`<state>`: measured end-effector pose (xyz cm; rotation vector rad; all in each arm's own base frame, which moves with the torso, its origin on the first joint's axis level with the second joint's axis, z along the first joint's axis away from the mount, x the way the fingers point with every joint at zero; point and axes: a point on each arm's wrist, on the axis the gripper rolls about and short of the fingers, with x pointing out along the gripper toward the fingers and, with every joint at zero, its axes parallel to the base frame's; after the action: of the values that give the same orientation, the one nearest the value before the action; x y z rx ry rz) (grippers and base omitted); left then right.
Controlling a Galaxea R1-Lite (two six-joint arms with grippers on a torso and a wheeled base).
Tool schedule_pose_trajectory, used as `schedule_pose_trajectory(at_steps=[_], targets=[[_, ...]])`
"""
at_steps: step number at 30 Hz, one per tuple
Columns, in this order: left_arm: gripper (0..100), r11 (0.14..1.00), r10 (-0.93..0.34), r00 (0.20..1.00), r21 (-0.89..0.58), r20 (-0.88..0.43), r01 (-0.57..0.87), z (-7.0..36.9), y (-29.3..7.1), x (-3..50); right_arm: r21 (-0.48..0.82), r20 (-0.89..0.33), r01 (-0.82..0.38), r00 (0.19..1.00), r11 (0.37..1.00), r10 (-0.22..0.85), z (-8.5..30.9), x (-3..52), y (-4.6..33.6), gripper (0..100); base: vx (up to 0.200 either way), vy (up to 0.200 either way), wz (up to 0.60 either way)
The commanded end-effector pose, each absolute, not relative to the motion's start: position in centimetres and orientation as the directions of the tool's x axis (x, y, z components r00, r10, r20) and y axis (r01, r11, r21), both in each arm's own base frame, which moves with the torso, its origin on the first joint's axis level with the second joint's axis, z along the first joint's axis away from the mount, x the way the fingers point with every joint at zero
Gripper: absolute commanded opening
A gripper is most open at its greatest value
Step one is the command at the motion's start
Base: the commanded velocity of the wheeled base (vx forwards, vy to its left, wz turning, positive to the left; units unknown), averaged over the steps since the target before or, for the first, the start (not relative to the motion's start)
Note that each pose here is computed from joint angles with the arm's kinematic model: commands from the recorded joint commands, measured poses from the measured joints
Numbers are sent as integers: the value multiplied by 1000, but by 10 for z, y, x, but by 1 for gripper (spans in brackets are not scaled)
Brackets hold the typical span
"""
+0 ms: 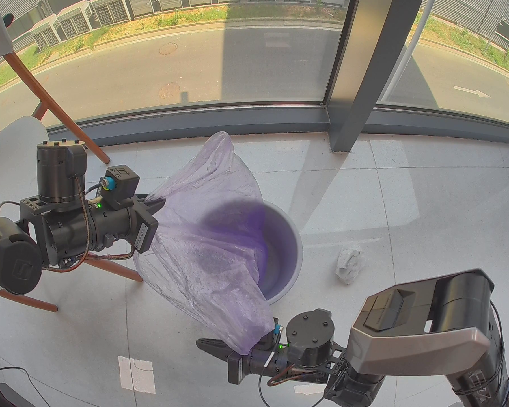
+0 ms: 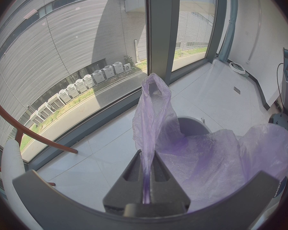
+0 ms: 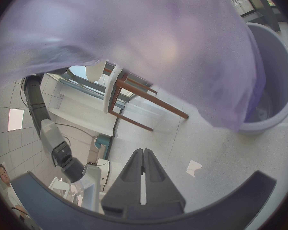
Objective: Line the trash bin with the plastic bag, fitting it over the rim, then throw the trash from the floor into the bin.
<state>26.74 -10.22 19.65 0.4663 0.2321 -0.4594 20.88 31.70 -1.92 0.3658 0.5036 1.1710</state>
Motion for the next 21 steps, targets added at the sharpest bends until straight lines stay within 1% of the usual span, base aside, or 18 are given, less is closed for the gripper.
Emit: schedule_pose_trajectory(at_steps=[1,4,7,8,9,12,15,17,21], targets=[[0,793,-371,870,377,-325,479,194,-102,266,517,-164,-772,333,369,928,-24,223,320,0,0,0,0],[0,793,-369,870,377,-328,478,193,-101,264,507,-141,-769,372,390,917,-20,239,316,0,0,0,0],[0,792,-368,867,376,-335,481,191,-100,262,479,-136,-762,427,437,894,-21,255,307,0,0,0,0],[0,792,-368,867,376,-335,481,191,-100,262,479,-136,-762,427,437,894,-21,255,307,0,0,0,0],[0,792,-366,867,375,-338,481,190,-100,262,428,-127,-777,454,461,882,-21,266,303,0,0,0,0],[0,791,-367,866,376,-340,483,190,-100,262,399,-114,-783,474,477,873,-19,276,302,0,0,0,0],[0,791,-367,866,376,-340,483,189,-100,263,394,-96,-787,479,475,873,-14,281,304,0,0,0,0],[0,790,-367,865,376,-341,483,189,-100,263,387,-101,-782,491,488,866,-12,287,303,0,0,0,0],[0,788,-368,863,377,-347,487,188,-100,262,345,-54,-781,537,520,842,-4,304,306,0,0,0,0]])
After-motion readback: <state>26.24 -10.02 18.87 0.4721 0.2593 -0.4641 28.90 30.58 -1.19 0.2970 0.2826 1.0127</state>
